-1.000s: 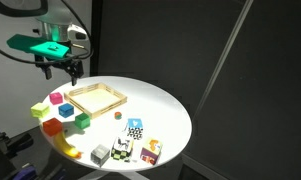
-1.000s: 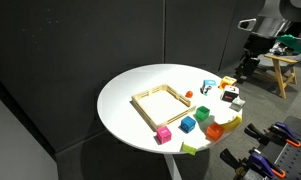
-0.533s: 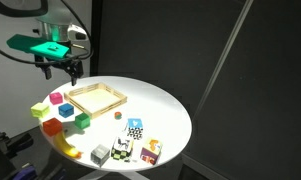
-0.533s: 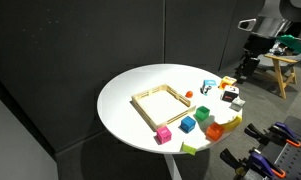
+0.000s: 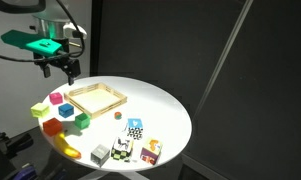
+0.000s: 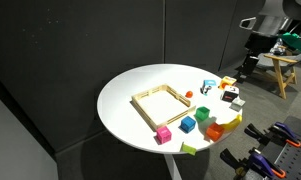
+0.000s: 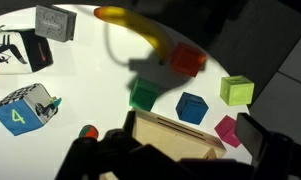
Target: Pick up the yellow banana toy, turn it ninety degrees anticlockwise and put it at the edge of the table
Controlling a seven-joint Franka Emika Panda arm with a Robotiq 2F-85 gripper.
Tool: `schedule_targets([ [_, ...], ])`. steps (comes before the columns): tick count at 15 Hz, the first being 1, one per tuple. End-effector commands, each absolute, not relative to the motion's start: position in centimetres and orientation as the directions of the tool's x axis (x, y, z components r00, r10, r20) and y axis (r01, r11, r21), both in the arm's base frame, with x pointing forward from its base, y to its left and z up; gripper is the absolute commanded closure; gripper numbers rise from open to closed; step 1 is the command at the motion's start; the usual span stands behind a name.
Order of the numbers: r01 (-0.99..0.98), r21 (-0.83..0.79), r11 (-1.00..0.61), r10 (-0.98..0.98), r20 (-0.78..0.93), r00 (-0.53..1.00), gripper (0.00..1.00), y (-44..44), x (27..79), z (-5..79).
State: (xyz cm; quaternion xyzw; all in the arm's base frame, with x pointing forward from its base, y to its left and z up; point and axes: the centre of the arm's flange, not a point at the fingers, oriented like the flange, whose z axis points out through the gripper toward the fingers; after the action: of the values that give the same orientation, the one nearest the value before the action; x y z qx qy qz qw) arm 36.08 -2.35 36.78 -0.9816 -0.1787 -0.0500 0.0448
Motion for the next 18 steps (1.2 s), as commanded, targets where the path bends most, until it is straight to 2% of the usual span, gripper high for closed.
schedule_targets([
  [1, 0.270, -0.065, -0.961, 0.264, 0.091, 0.960, 0.00, -1.5, 33.7, 37.7],
  [10, 0.108, -0.069, -0.992, 0.103, 0.067, 0.992, 0.00, -0.5, 32.3, 39.6],
  [12, 0.102, -0.073, -0.992, 0.099, 0.055, 0.994, 0.00, -0.4, 32.0, 39.8],
  [13, 0.125, -0.088, -0.988, 0.119, 0.063, 0.991, 0.00, -0.7, 34.1, 39.7],
  [18, 0.124, -0.089, -0.988, 0.119, 0.058, 0.991, 0.00, -0.7, 34.0, 39.5],
])
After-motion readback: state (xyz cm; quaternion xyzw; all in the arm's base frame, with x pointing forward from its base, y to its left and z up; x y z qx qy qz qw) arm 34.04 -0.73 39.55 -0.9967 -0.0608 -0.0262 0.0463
